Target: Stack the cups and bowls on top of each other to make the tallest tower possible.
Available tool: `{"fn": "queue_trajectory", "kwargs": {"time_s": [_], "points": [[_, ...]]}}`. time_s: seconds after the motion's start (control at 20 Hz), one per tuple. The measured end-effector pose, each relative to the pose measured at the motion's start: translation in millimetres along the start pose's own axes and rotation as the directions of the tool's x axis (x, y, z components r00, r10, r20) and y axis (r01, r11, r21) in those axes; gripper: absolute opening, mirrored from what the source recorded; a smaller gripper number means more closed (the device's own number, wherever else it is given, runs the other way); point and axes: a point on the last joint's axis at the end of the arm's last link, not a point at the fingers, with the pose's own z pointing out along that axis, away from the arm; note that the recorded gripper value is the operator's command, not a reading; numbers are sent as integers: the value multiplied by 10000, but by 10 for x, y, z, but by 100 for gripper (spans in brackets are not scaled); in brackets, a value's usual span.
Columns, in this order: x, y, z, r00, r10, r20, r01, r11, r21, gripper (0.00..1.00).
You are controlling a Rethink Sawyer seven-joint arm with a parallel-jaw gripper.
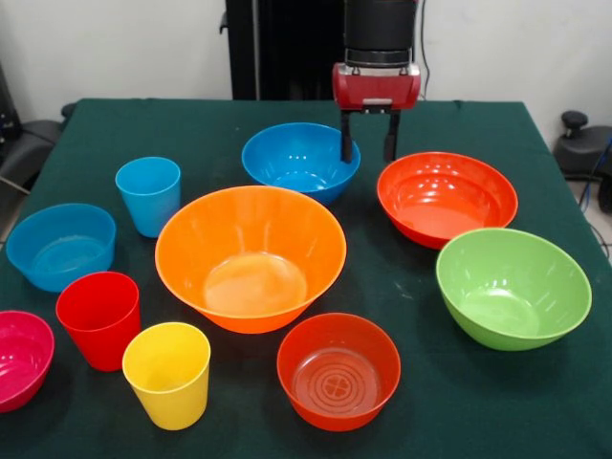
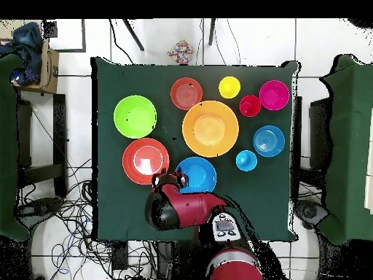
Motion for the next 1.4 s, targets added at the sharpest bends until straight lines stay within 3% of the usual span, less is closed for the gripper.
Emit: {"fn": "queue_trajectory", "kwargs": {"time_s": [0.8, 1.4], "points": [[165, 198, 100, 9994, -349, -86, 348, 9993, -167, 100], [210, 152, 48, 9983, -579, -92, 578, 9983, -124, 100]]}}
